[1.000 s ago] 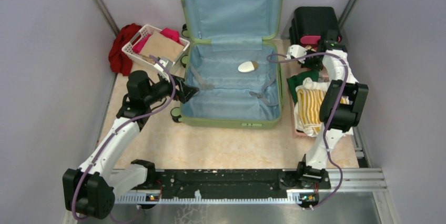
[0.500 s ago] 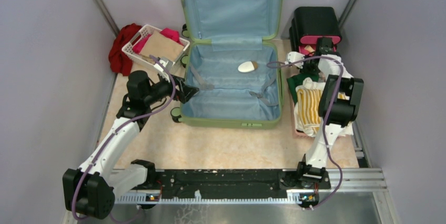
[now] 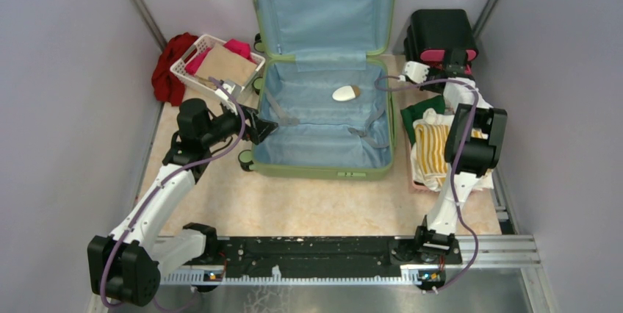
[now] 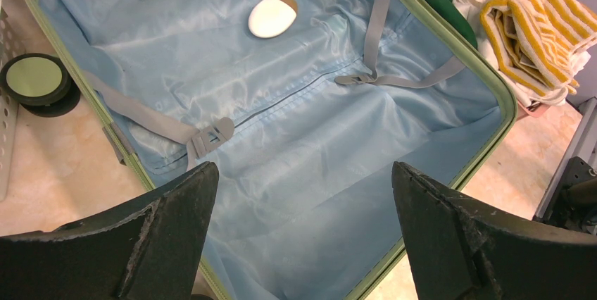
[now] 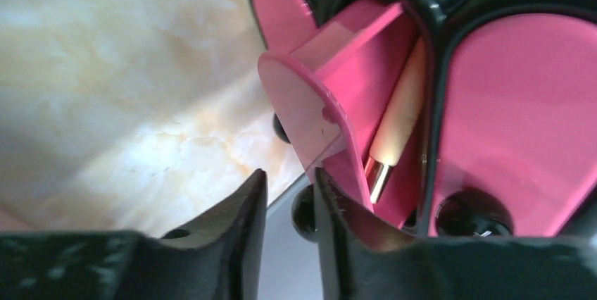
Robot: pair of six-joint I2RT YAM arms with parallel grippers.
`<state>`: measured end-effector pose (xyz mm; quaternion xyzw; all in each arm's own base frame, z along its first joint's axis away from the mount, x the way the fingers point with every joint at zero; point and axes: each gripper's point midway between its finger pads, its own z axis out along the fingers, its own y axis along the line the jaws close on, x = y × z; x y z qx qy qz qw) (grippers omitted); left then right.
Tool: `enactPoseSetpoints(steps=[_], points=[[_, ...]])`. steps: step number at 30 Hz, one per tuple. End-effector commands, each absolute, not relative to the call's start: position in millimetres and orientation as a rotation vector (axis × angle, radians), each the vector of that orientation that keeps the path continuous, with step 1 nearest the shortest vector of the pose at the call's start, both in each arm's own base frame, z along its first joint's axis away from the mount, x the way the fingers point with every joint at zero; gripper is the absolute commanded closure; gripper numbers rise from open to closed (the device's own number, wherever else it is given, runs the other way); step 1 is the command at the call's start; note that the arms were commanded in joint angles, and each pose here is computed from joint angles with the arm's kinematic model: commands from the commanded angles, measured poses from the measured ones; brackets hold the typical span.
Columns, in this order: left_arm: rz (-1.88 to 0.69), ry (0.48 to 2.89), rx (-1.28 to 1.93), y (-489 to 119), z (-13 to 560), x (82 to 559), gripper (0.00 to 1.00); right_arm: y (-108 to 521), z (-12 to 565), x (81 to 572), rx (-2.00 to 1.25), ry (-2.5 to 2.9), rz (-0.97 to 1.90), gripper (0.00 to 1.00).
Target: Open, take out, and arrange the luggage
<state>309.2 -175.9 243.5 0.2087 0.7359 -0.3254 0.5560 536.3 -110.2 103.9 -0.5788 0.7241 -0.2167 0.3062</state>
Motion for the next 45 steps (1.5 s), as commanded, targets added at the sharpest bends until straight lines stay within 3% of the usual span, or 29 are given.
enactPoseSetpoints(steps=[1, 7, 23, 28, 34, 40, 45], points=[[-0.761, 1.702, 0.505, -174.8, 253.6, 311.4, 0.01, -123.5, 158.9, 573.1, -1.366, 1.799, -0.743, 0.65], [-0.756, 1.7, 0.506, -174.2, 254.3, 311.3, 0.01, -126.9, 166.7, 591.0, -1.234, 1.815, -0.736, 0.5], [-0.758, 1.695, 0.507, -174.4, 255.7, 310.6, 0.01, -112.0, 206.2, 579.0, -0.866, 1.762, -0.581, 0.5], [-0.767, 1.687, 0.509, -175.4, 258.2, 308.9, 0.01, -110.3, 220.8, 562.4, -0.716, 1.797, -0.425, 0.57], [-0.768, 1.679, 0.512, -175.4, 260.8, 307.8, 0.01, -117.5, 218.4, 545.4, -0.547, 1.889, -0.191, 0.74], [-0.774, 1.668, 0.516, -176.2, 263.9, 306.1, 0.01, -136.5, 198.0, 536.7, -0.365, 1.989, -0.093, 0.91], [-0.778, 1.668, 0.516, -176.6, 263.8, 305.8, 0.01, -145.6, 169.0, 540.9, -0.281, 2.072, -0.052, 0.96]])
